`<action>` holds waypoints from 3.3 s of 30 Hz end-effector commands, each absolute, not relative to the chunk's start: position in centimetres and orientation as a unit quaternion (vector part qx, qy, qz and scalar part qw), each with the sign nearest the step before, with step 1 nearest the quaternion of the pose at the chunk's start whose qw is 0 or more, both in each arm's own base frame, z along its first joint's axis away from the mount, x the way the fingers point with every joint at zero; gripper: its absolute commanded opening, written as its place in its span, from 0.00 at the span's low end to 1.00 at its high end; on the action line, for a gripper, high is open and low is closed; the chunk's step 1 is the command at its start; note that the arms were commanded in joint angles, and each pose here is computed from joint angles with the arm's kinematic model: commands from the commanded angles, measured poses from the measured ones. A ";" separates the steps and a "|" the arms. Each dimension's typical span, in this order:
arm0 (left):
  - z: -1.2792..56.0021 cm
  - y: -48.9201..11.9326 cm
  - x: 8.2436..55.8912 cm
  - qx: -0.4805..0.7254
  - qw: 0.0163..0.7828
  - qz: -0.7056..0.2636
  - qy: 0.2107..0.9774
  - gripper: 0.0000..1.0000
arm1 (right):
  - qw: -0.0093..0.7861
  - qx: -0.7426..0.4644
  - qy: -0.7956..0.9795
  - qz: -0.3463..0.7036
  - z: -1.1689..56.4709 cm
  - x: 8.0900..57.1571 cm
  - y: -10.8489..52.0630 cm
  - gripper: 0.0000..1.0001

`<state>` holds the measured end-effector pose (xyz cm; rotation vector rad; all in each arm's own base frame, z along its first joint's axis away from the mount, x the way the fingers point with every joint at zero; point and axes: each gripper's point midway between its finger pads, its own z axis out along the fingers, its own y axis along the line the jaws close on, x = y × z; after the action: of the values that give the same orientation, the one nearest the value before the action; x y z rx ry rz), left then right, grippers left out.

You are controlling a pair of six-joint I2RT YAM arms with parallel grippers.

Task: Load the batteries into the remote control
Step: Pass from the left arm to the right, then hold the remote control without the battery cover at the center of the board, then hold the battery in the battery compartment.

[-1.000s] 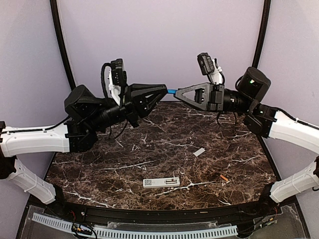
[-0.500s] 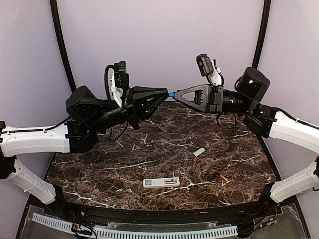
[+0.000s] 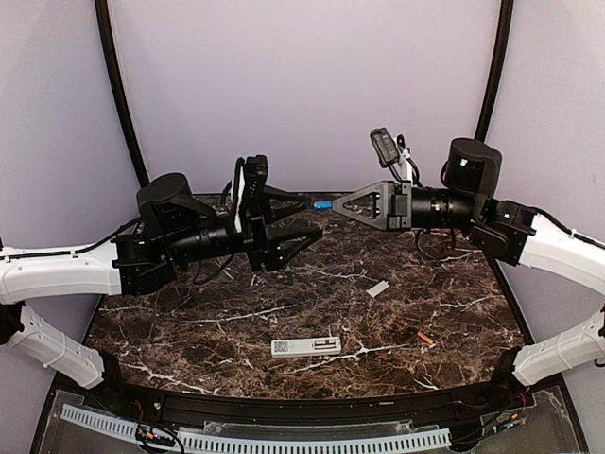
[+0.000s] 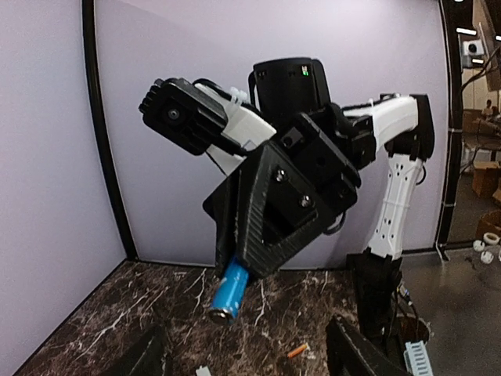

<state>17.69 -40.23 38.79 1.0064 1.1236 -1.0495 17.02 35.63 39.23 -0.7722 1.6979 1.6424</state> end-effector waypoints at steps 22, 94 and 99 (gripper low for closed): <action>5.0 -34.7 17.0 0.670 0.246 -0.213 0.667 0.88 | 0.129 -0.188 0.843 0.488 10.5 17.5 35.2 0.00; -1.3 -36.1 14.4 0.592 0.166 -0.175 0.769 0.13 | 0.072 -0.083 0.895 0.432 4.2 16.8 33.1 0.00; -1.5 -36.0 14.5 0.589 0.163 -0.173 0.772 0.13 | 0.077 -0.073 0.902 0.418 3.6 16.7 32.8 0.00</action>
<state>15.79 -38.71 1.83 1.6231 2.0546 -0.5684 16.79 32.97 4.17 -0.2563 2.7042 1.2836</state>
